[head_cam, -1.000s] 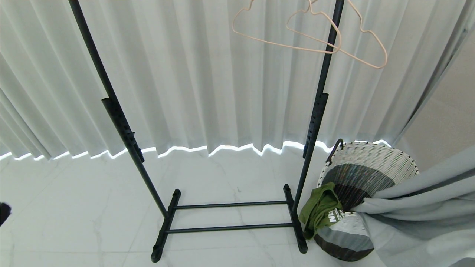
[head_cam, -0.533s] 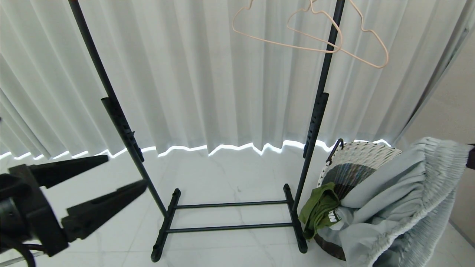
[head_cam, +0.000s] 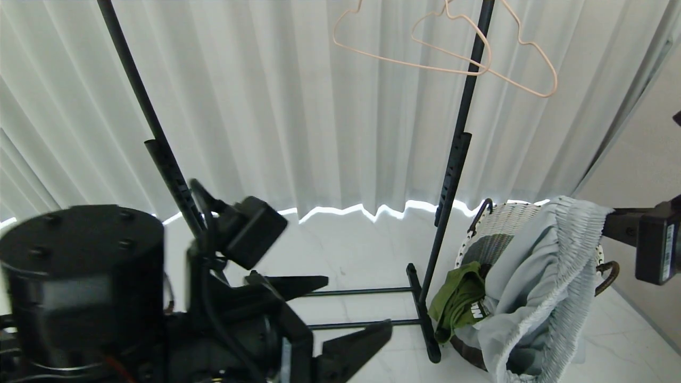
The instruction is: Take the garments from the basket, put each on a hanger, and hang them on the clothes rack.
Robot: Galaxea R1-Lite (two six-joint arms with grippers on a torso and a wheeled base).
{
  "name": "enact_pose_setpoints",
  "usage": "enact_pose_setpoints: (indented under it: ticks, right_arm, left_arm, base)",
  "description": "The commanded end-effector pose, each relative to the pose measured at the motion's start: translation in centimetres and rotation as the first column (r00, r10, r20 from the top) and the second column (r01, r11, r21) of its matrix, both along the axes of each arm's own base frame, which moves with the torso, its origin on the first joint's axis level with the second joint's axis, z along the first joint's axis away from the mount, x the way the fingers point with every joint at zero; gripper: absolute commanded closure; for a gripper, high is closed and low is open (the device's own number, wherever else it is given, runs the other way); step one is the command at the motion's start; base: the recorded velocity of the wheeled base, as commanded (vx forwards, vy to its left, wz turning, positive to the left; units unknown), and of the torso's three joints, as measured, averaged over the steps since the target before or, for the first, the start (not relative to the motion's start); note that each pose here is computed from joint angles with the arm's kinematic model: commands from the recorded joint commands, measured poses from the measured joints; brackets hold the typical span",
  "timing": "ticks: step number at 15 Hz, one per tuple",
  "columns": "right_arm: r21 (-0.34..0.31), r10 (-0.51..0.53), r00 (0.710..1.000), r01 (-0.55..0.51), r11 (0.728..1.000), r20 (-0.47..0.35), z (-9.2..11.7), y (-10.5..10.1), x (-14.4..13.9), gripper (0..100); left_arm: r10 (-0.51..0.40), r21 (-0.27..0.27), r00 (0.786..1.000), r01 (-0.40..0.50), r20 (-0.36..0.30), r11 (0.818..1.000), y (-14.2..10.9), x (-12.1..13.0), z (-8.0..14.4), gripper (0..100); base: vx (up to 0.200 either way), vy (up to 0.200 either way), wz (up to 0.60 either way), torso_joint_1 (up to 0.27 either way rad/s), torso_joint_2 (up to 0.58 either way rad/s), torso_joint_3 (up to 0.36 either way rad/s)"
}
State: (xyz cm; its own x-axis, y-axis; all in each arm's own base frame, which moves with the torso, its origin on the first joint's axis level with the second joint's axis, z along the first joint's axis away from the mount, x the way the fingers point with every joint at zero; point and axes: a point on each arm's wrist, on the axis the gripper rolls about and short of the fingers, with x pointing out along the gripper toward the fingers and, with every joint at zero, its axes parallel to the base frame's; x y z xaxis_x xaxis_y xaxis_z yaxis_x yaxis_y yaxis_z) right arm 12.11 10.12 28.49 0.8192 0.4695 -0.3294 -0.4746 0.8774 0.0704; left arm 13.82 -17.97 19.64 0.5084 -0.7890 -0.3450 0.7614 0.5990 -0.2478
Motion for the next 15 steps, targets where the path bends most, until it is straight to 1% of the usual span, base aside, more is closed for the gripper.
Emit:
enact_pose_setpoints:
  ticks: [1, 2, 3, 5, 7, 8, 9, 11, 13, 15]
  right_arm:
    - [0.017, 0.001, 1.000, -0.001, 1.000, 0.015, 0.2, 0.2, 0.1, 100]
    - [0.027, 0.001, 1.000, -0.001, 1.000, 0.026, 0.4, 0.2, 0.2, 100]
    - [0.032, 0.002, 0.999, -0.003, 0.999, 0.032, 0.4, 0.2, 0.1, 100]
    - [0.039, 0.020, 0.999, -0.022, 0.999, 0.040, 0.6, 0.3, -0.1, 100]
    - [0.058, 0.032, 0.998, -0.035, 0.998, 0.055, 0.8, 0.5, -0.4, 100]
    - [0.066, 0.042, 0.997, -0.046, 0.997, 0.062, 1.0, 0.5, -0.5, 100]
    - [0.071, 0.050, 0.996, -0.055, 0.996, 0.067, 1.0, 0.6, -0.7, 100]
    - [0.075, 0.059, 0.996, -0.065, 0.995, 0.071, 1.1, 0.6, -0.9, 100]
    - [0.079, 0.059, 0.995, -0.066, 0.995, 0.079, 1.3, 0.4, -1.0, 100]
    - [0.085, 0.059, 0.995, -0.066, 0.994, 0.086, 1.4, 0.2, -1.2, 100]
  left_arm:
    - [-0.013, 0.084, 0.990, 0.024, -0.138, 0.996, -8.4, 0.3, -4.6, 0]
    - [-0.006, 0.084, 0.985, 0.020, -0.171, 0.996, -10.4, 0.3, -5.5, 0]
    - [-0.012, 0.075, 0.982, 0.027, -0.186, 0.997, -12.5, 0.2, -6.1, 0]
    - [-0.028, 0.078, 0.981, 0.043, -0.191, 0.996, -15.3, 0.4, -7.2, 0]
    - [0.038, 0.084, 0.975, -0.020, -0.220, 0.996, -17.0, 1.3, -8.8, 0]
    - [0.114, 0.089, 0.966, -0.095, -0.233, 0.991, -17.8, 2.1, -9.9, 0]
    - [0.149, 0.092, 0.961, -0.130, -0.233, 0.987, -18.2, 2.5, -10.4, 0]
    - [0.180, 0.127, 0.953, -0.152, -0.243, 0.980, -18.6, 2.8, -12.1, 0]
    - [0.236, 0.160, 0.938, -0.200, -0.254, 0.967, -18.6, 3.3, -13.7, 0]
    - [0.251, 0.180, 0.934, -0.209, -0.255, 0.961, -18.2, 3.1, -14.2, 0]
  base:
    - [0.000, 0.000, 0.00, 0.000, 0.00, 0.000]
    - [0.000, 0.000, 0.00, 0.000, 0.00, 0.000]
    - [0.000, 0.000, 0.00, 0.000, 0.00, 0.000]
    - [0.000, 0.000, 0.00, 0.000, 0.00, 0.000]
    - [0.000, 0.000, 0.00, 0.000, 0.00, 0.000]
    - [0.000, 0.000, 0.00, 0.000, 0.00, 0.000]
    - [0.000, 0.000, 0.00, 0.000, 0.00, 0.000]
    - [0.000, 0.000, 0.00, 0.000, 0.00, 0.000]
    - [0.000, 0.000, 0.00, 0.000, 0.00, 0.000]
    - [0.000, 0.000, 0.00, 0.000, 0.00, 0.000]
